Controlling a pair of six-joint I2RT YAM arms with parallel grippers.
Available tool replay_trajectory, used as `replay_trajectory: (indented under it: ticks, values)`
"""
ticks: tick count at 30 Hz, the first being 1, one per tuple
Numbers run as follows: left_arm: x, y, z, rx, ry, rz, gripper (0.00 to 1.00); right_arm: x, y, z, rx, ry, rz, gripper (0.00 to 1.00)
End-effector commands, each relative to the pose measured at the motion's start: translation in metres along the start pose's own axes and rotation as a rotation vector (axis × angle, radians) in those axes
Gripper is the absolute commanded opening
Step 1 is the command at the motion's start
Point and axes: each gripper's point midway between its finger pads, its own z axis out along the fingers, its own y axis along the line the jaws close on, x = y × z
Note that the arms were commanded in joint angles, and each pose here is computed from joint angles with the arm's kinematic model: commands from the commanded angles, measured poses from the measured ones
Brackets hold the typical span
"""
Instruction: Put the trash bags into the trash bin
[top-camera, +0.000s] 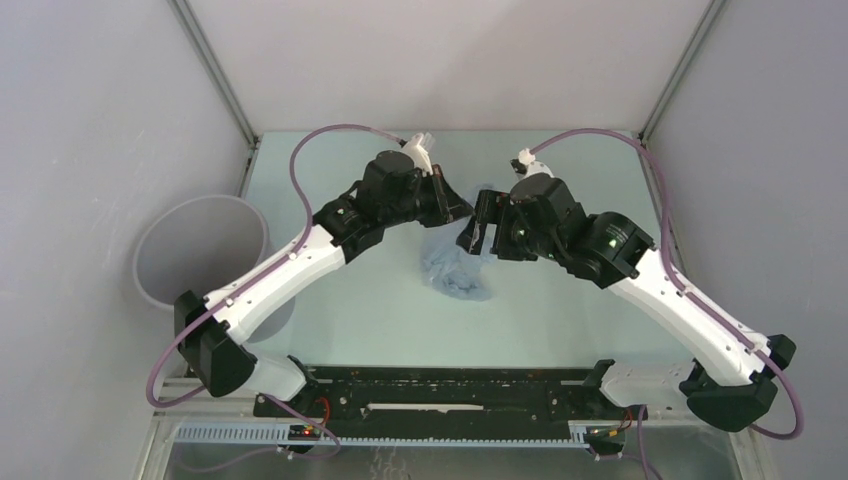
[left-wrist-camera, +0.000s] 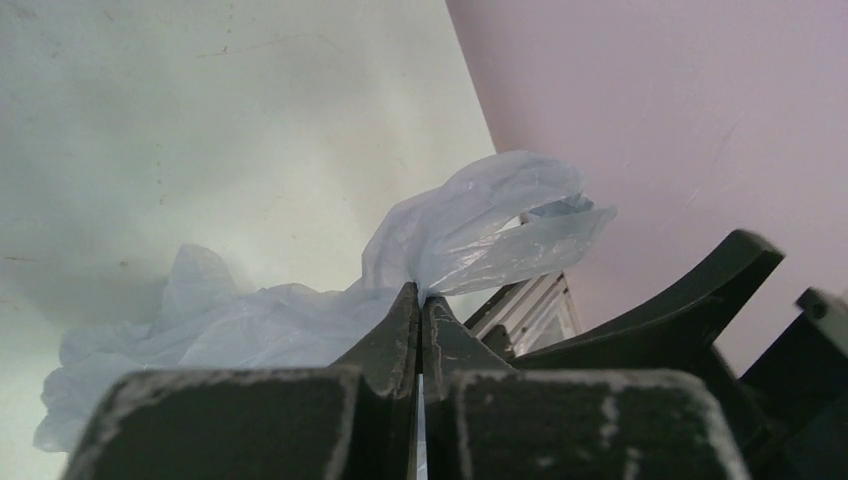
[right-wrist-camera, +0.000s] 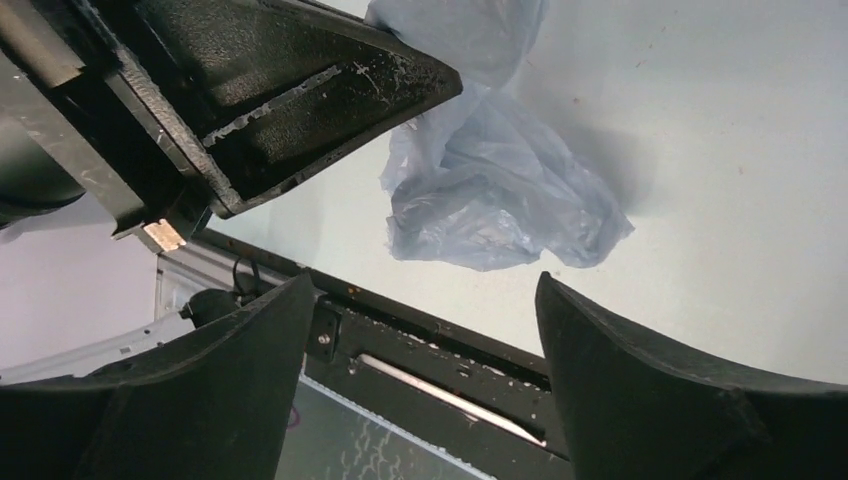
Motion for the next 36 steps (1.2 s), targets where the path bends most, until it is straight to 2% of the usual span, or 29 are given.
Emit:
replay_trajectory:
  ticks: [1,6,11,12,15,17,20,21,23,26,28,31,34,36]
  values:
    - [-0.031,-0.039,-0.014,0.117,-0.081,-0.082,0.00,-0.009,0.006,0.013,0.009,-0.067,0.007,0.88]
    - [-0.028,-0.040,-0.016,0.141,-0.083,-0.124,0.00,-0.017,-0.001,0.026,0.044,-0.118,-0.004,0.71]
    - [-0.030,-0.043,-0.024,0.157,-0.103,-0.122,0.00,-0.023,-0.019,0.039,0.121,-0.154,-0.026,0.73]
    - [-0.031,-0.043,-0.026,0.157,-0.109,-0.119,0.00,-0.025,-0.027,0.038,0.159,-0.167,-0.025,0.70]
    - [-0.033,-0.040,-0.034,0.152,-0.129,-0.106,0.00,-0.035,-0.044,0.028,0.204,-0.232,-0.030,0.46]
    - [-0.035,-0.036,-0.040,0.143,-0.143,-0.105,0.00,-0.043,-0.047,0.017,0.167,-0.282,-0.027,0.32]
    - [-0.036,-0.025,-0.052,0.114,-0.171,-0.101,0.00,-0.049,-0.041,0.005,0.069,-0.305,-0.051,0.03]
    - [-0.036,-0.021,-0.057,0.101,-0.181,-0.097,0.00,-0.050,-0.044,-0.001,0.062,-0.305,-0.048,0.01]
    - [-0.035,-0.012,-0.065,0.089,-0.198,-0.095,0.00,-0.048,-0.048,-0.007,0.030,-0.289,-0.042,0.04]
    - [-0.032,-0.004,-0.071,0.093,-0.206,-0.096,0.00,-0.044,-0.048,-0.007,-0.040,-0.273,-0.023,0.27]
    - [-0.028,-0.007,-0.072,0.119,-0.190,-0.090,0.00,-0.041,-0.045,0.000,-0.075,-0.246,-0.006,0.34]
    - [-0.025,-0.011,-0.072,0.143,-0.176,-0.093,0.00,-0.036,-0.049,0.014,-0.039,-0.213,0.037,0.47]
    - [-0.026,-0.012,-0.075,0.145,-0.184,-0.086,0.00,-0.030,-0.060,0.025,0.036,-0.177,0.085,0.69]
    - [-0.027,-0.013,-0.075,0.146,-0.187,-0.084,0.00,-0.023,-0.064,0.030,0.078,-0.144,0.100,0.76]
